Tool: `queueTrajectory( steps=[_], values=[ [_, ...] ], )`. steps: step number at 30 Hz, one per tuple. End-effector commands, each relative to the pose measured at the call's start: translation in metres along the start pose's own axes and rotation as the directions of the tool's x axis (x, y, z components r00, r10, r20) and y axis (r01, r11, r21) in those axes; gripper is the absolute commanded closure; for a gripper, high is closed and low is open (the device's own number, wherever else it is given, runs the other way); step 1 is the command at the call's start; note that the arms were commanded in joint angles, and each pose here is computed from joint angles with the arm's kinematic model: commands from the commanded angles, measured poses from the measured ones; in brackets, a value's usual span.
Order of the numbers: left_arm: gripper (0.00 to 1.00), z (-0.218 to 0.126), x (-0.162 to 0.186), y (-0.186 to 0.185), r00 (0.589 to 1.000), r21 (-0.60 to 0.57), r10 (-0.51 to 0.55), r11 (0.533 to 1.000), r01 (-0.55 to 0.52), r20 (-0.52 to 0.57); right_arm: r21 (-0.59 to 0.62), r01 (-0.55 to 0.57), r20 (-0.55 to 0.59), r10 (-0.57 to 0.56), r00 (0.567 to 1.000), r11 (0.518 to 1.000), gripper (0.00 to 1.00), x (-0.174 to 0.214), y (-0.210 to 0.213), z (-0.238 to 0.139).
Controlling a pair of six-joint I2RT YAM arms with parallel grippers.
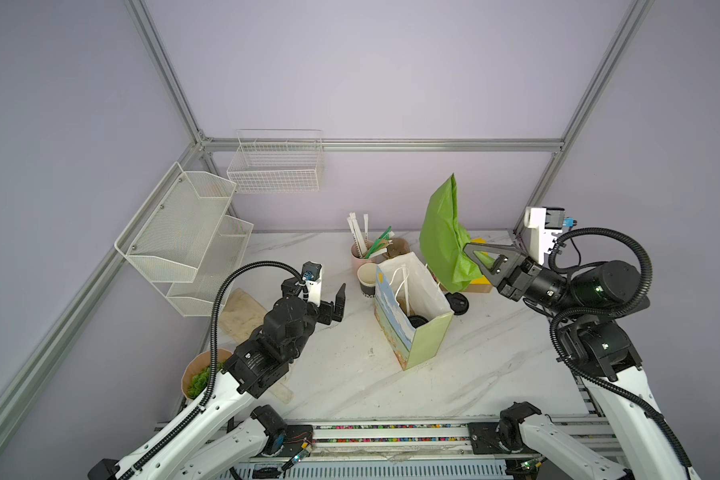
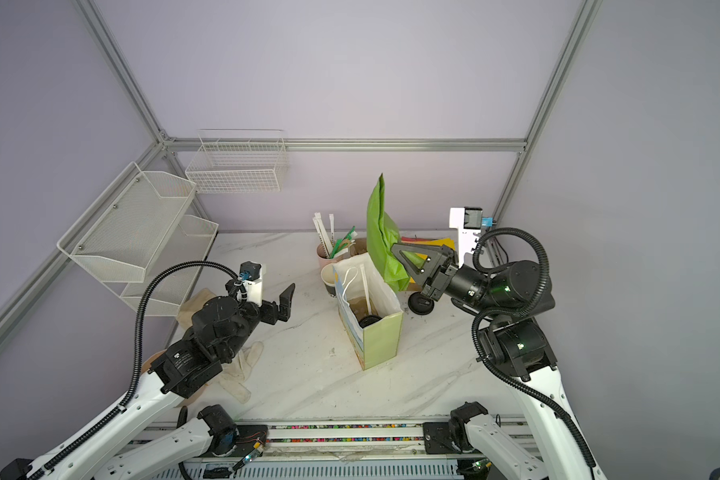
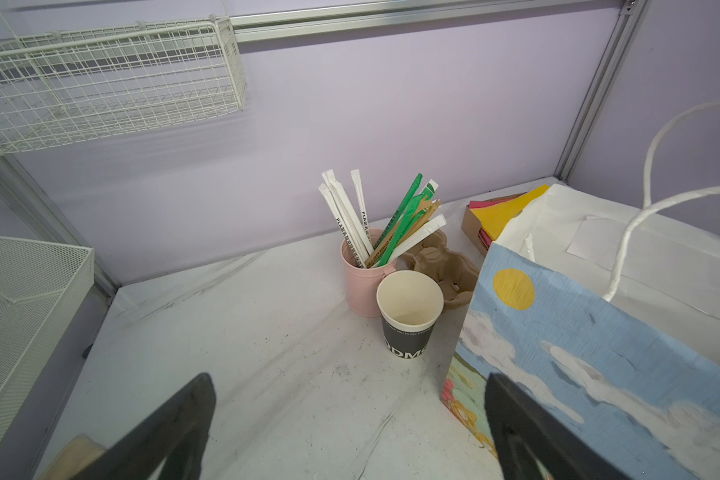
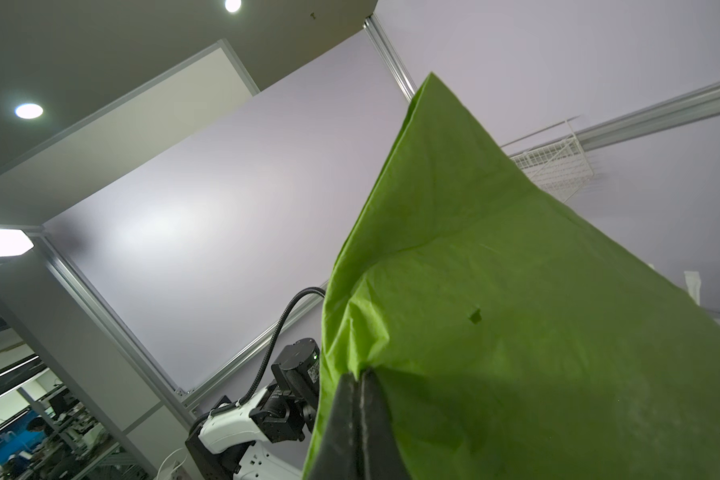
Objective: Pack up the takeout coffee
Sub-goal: 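Carry the green tissue over the paper bag and lower it inside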
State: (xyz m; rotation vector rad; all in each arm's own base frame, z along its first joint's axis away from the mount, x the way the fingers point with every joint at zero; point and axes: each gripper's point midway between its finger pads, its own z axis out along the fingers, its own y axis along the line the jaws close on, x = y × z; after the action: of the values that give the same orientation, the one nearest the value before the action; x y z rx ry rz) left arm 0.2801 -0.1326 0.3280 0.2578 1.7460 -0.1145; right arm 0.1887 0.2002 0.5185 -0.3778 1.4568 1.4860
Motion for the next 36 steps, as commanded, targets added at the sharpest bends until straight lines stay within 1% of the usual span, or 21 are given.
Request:
queueTrajectory(
  steps=[1,6,9,12,14,17,19,24,29,32,36],
  values=[
    [0.0,0.0,0.002,0.002,1.0,-0.005,-0.021,1.0,0.021,0.009,0.03,-0.023,-0.017,0.024,1.0,0.999,1.0,0.016,-0.012,0.004],
    [0.0,0.001,0.003,0.002,1.0,-0.007,-0.017,1.0,0.017,0.006,0.072,-0.075,-0.037,0.077,0.996,0.995,1.0,0.039,-0.034,0.012],
    [0.0,0.001,0.004,0.002,1.0,-0.009,-0.016,1.0,0.016,0.002,0.146,-0.099,-0.03,0.104,0.994,0.984,1.0,0.052,-0.053,0.012],
    [0.0,0.001,0.004,0.003,1.0,-0.011,-0.016,1.0,0.016,0.002,0.237,-0.126,-0.007,0.131,0.991,0.963,1.0,0.062,-0.075,0.007],
    [0.0,0.002,0.005,0.002,1.0,-0.01,-0.015,1.0,0.015,0.001,0.312,-0.151,0.004,0.157,0.988,0.938,1.0,0.071,-0.095,0.002],
    [0.0,0.004,0.006,0.001,1.0,-0.006,-0.012,1.0,0.012,-0.005,0.357,-0.196,-0.016,0.215,0.976,0.914,1.0,0.093,-0.115,0.002],
    [0.0,0.004,0.007,0.001,1.0,-0.007,-0.011,1.0,0.011,-0.009,0.372,-0.209,-0.018,0.233,0.972,0.904,1.0,0.102,-0.121,0.002],
    [0.0,0.006,0.008,0.0,1.0,-0.009,-0.008,1.0,0.008,-0.013,0.432,-0.207,-0.035,0.246,0.969,0.878,1.0,0.112,-0.132,0.002],
    [0.0,0.007,0.01,-0.001,1.0,-0.008,-0.005,1.0,0.005,-0.022,0.542,-0.182,-0.07,0.26,0.963,0.821,1.0,0.133,-0.154,-0.001],
    [0.0,0.008,0.011,-0.001,1.0,-0.01,-0.002,1.0,0.002,-0.025,0.584,-0.152,-0.107,0.261,0.959,0.797,1.0,0.146,-0.162,-0.001],
    [0.0,0.01,0.012,-0.002,1.0,-0.008,0.0,1.0,0.0,-0.028,0.63,-0.111,-0.109,0.229,0.967,0.769,1.0,0.142,-0.163,-0.006]
  ],
)
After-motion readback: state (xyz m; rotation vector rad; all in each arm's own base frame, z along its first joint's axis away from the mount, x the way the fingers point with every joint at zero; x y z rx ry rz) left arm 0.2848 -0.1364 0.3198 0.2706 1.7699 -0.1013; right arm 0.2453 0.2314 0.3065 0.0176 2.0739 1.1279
